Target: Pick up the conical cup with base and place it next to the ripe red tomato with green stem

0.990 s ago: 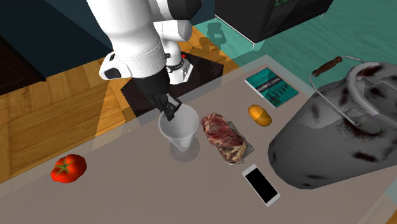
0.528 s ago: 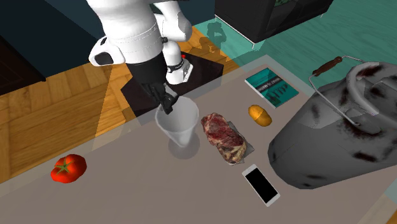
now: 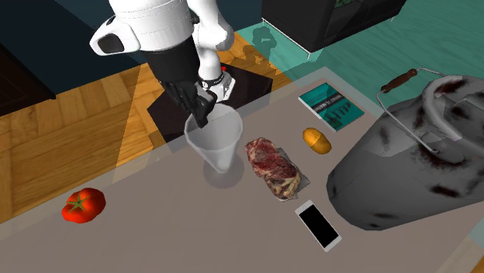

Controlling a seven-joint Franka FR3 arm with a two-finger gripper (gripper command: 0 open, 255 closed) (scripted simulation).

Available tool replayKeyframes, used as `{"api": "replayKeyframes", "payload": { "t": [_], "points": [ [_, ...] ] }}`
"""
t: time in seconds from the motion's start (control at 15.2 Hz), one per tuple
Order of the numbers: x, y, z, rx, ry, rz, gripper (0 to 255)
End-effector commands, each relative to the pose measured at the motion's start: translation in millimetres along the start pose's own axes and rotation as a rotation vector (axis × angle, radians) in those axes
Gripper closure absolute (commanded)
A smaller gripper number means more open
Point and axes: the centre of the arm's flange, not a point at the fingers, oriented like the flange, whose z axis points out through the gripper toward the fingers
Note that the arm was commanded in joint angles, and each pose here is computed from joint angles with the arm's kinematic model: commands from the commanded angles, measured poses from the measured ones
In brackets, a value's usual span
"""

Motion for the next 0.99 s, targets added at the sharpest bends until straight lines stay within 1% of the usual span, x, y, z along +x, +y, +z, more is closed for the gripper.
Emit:
{"api": "replayKeyframes", "payload": {
  "t": [0.0, 0.2, 0.26, 0.92],
  "points": [
    [-1, -1, -11, 0.000, 0.000, 0.000, 255],
    [-1, -4, -27, 0.000, 0.000, 0.000, 255],
    [-1, -4, -28, 0.000, 0.000, 0.000, 255],
    [98, 76, 5, 0.000, 0.000, 0.000, 255]
  ]
}}
